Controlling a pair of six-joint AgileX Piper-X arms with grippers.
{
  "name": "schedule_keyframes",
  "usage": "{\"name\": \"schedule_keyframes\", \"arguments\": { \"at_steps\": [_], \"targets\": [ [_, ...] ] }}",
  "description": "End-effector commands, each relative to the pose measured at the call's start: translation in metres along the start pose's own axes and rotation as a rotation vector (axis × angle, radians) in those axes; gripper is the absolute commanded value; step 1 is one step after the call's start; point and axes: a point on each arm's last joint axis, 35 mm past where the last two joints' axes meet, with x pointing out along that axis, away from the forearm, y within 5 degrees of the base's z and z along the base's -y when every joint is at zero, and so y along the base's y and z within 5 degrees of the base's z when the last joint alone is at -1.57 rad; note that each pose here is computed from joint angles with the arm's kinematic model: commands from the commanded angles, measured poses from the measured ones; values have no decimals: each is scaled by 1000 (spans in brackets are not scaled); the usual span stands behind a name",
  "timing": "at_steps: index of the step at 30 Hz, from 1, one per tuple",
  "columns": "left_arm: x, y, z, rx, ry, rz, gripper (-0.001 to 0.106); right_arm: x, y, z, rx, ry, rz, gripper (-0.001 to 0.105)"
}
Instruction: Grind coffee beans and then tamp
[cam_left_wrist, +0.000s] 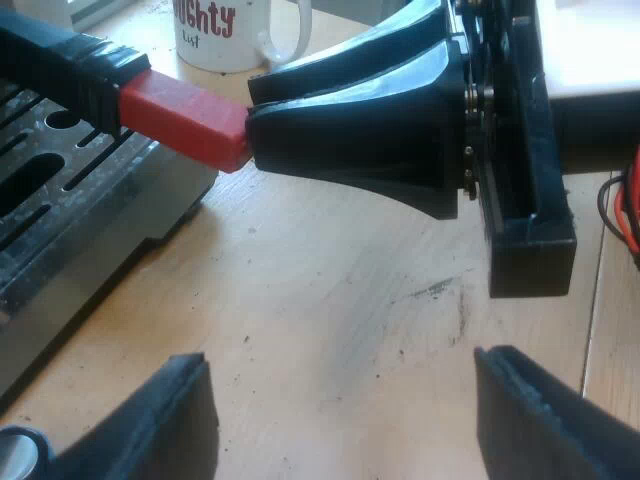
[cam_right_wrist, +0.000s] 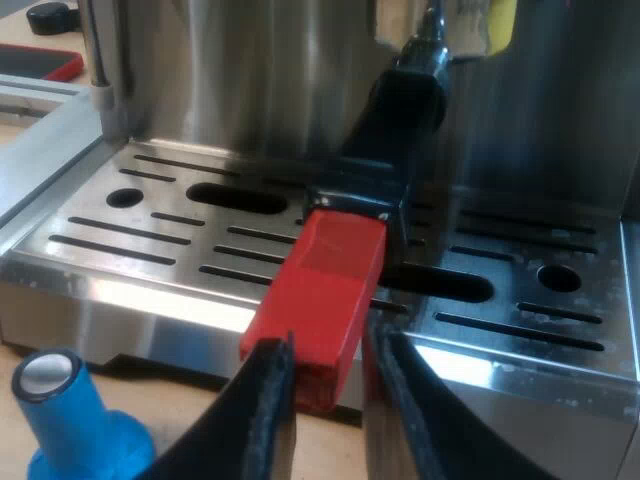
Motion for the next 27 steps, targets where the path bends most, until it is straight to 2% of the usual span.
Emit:
{"name": "schedule_keyframes", "arguments": {
  "at_steps": [1, 5, 12, 18, 21, 23, 26, 27],
  "targets": [
    [0, -1, 2, -3, -6, -20, 59, 9, -13, 5, 30, -8, -204, 20],
    [0, -1, 2, -6, -1, -19, 59, 9, -15, 5, 9, -3, -257, 20],
    [0, -1, 1, -7, 0, -19, 59, 9, -15, 5, 9, -4, -253, 20],
    [0, -1, 1, -7, 0, -19, 59, -9, 2, 4, -27, -28, -160, 20],
    [0, -1, 1, -7, 0, -19, 59, -18, 9, 0, -66, -22, -121, 24],
    [0, -1, 1, -7, 0, -19, 59, -25, 13, -4, -111, -16, -91, 35],
    [0, -1, 1, -7, 0, -19, 59, -25, 14, -4, -114, -16, -89, 35],
    [0, -1, 2, -5, -3, -20, 59, -27, 15, -4, -122, -16, -81, 39]
  ]
}}
